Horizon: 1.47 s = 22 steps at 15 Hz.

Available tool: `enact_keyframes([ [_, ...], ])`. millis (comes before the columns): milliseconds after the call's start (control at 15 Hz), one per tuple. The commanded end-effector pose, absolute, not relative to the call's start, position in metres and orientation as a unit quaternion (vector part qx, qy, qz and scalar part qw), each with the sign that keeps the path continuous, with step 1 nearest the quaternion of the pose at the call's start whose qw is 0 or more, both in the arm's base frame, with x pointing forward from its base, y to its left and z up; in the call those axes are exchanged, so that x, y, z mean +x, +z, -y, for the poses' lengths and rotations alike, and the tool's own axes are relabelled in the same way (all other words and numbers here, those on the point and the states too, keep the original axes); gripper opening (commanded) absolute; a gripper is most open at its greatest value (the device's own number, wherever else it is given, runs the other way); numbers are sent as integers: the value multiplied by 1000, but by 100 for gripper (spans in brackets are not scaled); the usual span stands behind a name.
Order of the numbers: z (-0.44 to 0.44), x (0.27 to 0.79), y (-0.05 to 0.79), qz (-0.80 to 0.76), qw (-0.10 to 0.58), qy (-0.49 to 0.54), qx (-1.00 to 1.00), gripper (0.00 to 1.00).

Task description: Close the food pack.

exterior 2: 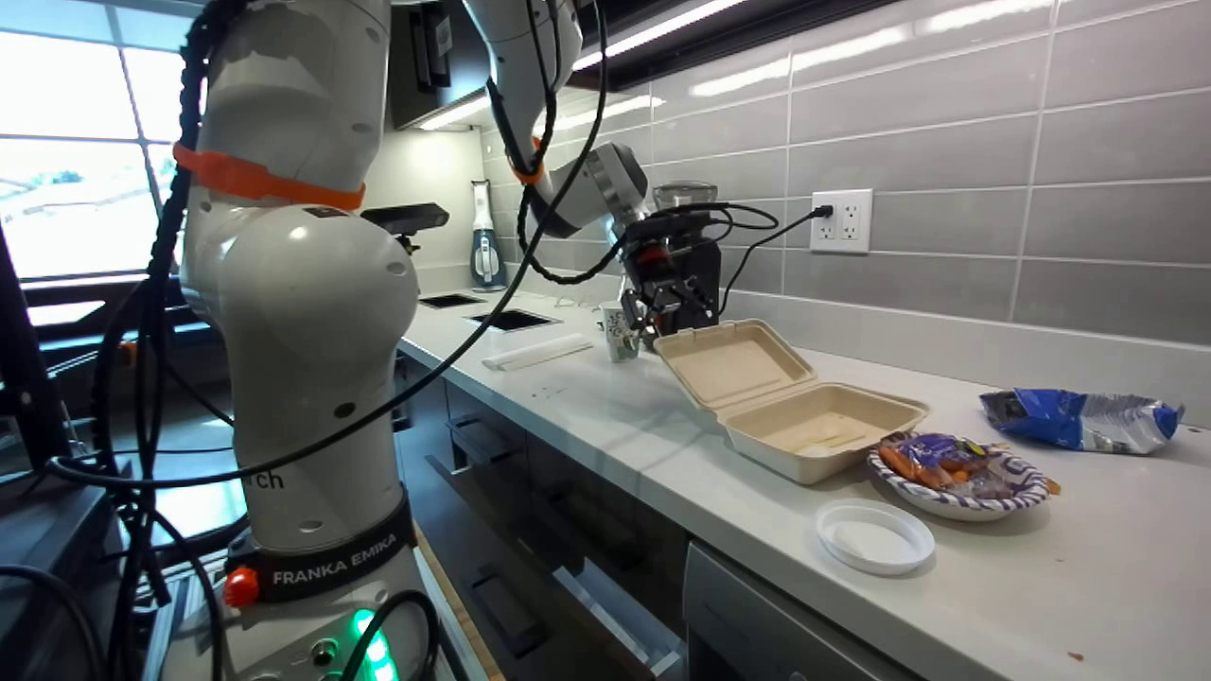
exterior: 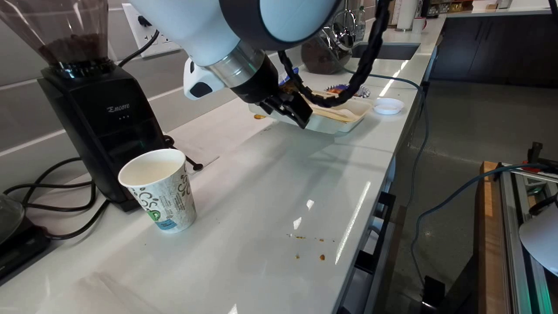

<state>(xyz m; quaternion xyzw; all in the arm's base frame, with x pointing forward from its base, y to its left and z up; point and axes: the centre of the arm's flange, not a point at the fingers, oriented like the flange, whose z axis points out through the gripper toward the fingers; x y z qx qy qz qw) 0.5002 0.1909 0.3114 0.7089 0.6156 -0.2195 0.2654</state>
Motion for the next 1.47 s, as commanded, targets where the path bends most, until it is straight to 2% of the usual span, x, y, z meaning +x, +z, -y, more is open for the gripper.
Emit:
enact_keyframes([
  [0, -179, 500, 322, -598, 293, -233, 709, 100],
  [1400, -96, 535, 358, -543, 354, -263, 715, 100],
])
